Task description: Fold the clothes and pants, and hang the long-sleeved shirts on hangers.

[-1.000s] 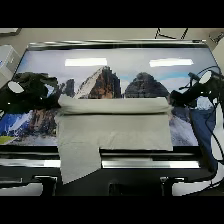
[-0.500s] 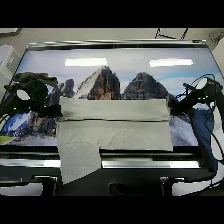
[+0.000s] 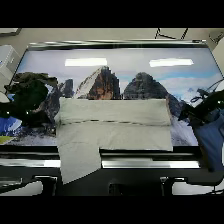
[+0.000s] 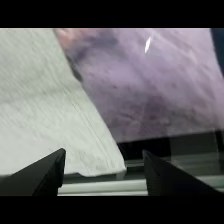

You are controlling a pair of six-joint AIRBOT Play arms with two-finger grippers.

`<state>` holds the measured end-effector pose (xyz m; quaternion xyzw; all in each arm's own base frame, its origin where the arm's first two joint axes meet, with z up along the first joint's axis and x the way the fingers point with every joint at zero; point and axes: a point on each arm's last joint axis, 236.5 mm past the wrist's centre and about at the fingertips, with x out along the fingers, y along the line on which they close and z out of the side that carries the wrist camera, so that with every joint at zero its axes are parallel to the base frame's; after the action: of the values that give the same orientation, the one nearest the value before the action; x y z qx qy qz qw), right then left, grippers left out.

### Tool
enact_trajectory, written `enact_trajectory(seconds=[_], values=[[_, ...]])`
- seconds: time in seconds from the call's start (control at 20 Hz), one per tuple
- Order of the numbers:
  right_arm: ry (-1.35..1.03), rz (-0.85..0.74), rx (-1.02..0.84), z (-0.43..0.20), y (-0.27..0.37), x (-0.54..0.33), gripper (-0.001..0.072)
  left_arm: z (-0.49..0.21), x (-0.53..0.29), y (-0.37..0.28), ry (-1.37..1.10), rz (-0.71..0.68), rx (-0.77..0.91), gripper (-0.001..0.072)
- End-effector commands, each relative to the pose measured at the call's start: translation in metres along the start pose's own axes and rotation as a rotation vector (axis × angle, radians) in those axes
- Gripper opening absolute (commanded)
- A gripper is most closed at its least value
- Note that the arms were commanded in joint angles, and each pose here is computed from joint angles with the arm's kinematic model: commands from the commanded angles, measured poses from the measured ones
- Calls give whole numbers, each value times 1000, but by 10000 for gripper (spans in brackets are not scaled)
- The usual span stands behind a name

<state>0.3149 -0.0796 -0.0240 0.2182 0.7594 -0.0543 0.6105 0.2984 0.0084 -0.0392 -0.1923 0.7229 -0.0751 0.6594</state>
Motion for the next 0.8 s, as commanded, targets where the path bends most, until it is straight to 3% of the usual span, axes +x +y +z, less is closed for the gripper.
enact_trajectory(seconds=[0.0,0.3,0.4,0.6,0.75], values=[[53,-3,34,-31,-17,14,561,-88,42,11,152,-23,-25,486],[96,2,45,-46,-18,30,560,-141,98,-17,167,-190,-86,480],[104,2,44,-48,-18,30,560,-140,103,-21,151,-212,-110,421],[97,1,45,-46,-19,30,560,-139,113,-27,143,-183,-121,408],[130,3,37,-58,-20,43,562,-138,118,-33,141,-156,-107,26]])
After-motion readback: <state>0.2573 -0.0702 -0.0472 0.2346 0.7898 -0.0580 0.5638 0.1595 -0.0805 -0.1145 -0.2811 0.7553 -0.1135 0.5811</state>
